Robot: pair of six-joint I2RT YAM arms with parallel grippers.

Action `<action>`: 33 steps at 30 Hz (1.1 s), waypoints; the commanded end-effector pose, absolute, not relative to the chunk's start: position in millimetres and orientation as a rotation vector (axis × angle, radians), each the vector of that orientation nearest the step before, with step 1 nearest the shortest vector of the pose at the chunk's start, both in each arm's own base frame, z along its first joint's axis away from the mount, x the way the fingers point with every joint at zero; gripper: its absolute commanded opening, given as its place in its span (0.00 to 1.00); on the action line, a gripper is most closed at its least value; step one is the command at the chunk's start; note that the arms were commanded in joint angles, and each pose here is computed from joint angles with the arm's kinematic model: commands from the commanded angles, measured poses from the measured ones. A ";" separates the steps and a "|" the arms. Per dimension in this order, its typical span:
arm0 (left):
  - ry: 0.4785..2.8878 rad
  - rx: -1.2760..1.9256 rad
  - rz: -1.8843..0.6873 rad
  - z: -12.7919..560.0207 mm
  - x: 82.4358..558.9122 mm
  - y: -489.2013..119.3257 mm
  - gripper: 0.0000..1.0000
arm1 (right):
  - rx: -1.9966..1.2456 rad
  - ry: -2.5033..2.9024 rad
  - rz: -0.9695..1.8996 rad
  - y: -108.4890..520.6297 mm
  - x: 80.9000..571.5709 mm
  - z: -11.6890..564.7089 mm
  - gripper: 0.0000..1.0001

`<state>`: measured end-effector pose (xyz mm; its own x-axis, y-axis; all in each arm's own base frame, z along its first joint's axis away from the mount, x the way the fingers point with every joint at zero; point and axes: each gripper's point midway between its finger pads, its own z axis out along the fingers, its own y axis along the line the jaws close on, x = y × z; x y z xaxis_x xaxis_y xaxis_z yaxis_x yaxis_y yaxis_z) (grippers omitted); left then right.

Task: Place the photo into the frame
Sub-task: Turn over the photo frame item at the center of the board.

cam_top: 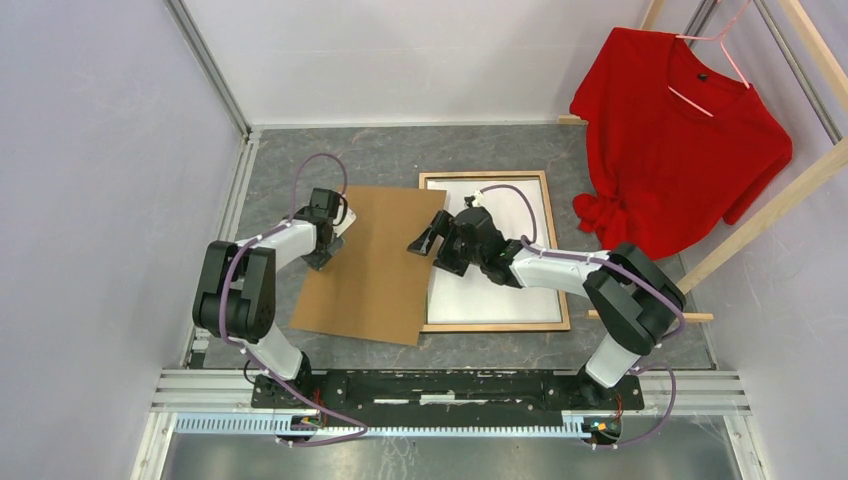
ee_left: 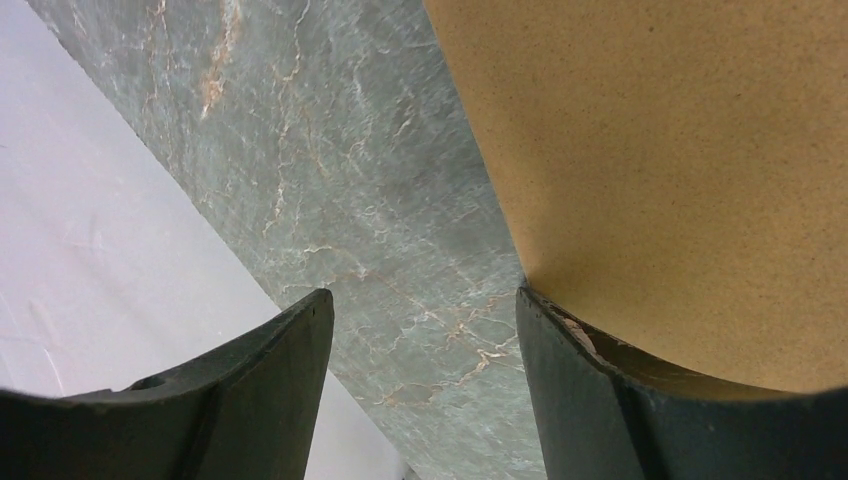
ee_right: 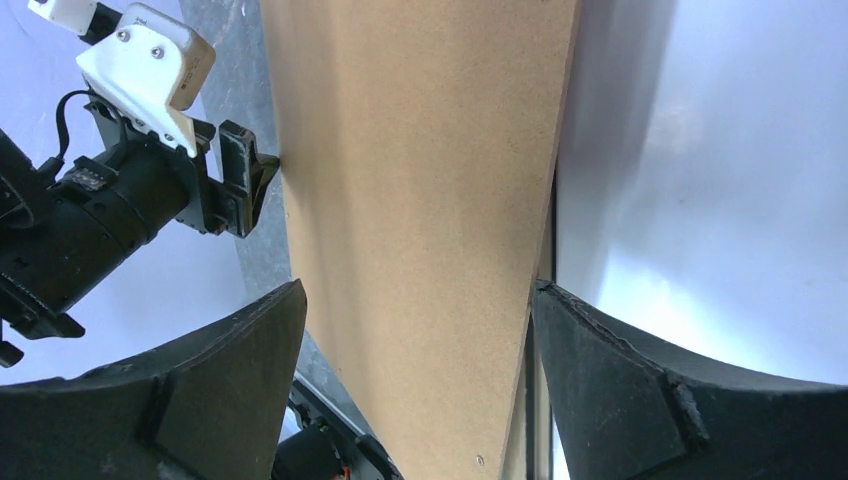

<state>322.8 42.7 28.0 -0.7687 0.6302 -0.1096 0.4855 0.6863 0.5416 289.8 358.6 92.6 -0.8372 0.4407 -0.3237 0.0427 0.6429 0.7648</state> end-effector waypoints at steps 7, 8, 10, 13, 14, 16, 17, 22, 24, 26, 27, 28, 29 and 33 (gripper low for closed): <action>2.830 0.962 0.292 -30.7 265.2 -12.9 0.75 | 0.382 2.275 1.249 357.9 292.4 117.3 0.86; 2.830 0.963 0.292 -30.6 265.0 -12.9 0.75 | 0.380 2.283 1.245 357.9 292.0 114.5 0.86; 2.829 0.962 0.292 -29.9 265.1 -12.9 0.75 | 0.380 2.297 1.239 357.8 291.6 108.6 0.85; 2.828 0.947 0.295 -28.9 267.5 -13.4 0.74 | 0.381 2.308 1.252 359.6 289.7 104.3 0.82; 2.829 0.944 0.294 -28.9 267.9 -13.6 0.74 | 0.378 2.303 1.265 361.1 289.7 105.4 0.80; 2.828 0.947 0.284 -29.1 267.9 -14.8 0.73 | 0.371 2.294 1.277 363.2 291.1 109.1 0.79; 2.831 0.947 0.282 -29.7 267.4 -14.8 0.73 | 0.368 2.293 1.280 364.5 291.2 110.1 0.78; 2.835 0.950 0.263 -31.3 267.1 -17.0 0.73 | 0.351 2.302 1.295 368.3 291.0 109.2 0.76; 2.835 0.951 0.263 -31.7 266.7 -17.1 0.73 | 0.354 2.314 1.292 368.1 289.6 103.9 0.76; 2.835 0.956 0.269 -31.8 266.2 -16.5 0.73 | 0.359 2.326 1.280 365.9 287.8 98.2 0.76; 2.837 0.958 0.272 -31.9 265.5 -15.6 0.73 | 0.357 2.332 1.260 363.8 288.1 95.3 0.76; 2.835 0.961 0.275 -31.7 265.6 -15.4 0.73 | 0.352 2.337 1.244 362.2 288.0 93.6 0.76; 2.833 0.963 0.279 -31.5 266.1 -15.1 0.73 | 0.351 2.342 1.225 360.1 288.2 91.5 0.76; 2.828 0.950 0.290 -29.2 269.0 -14.4 0.72 | 0.345 2.337 1.214 358.6 288.5 92.4 0.76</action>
<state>322.3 30.2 26.5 -0.7676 0.6319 -0.1072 0.4935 0.6894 0.5302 288.1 341.6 66.3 -0.8500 0.4449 -0.2820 0.0787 0.6366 0.7671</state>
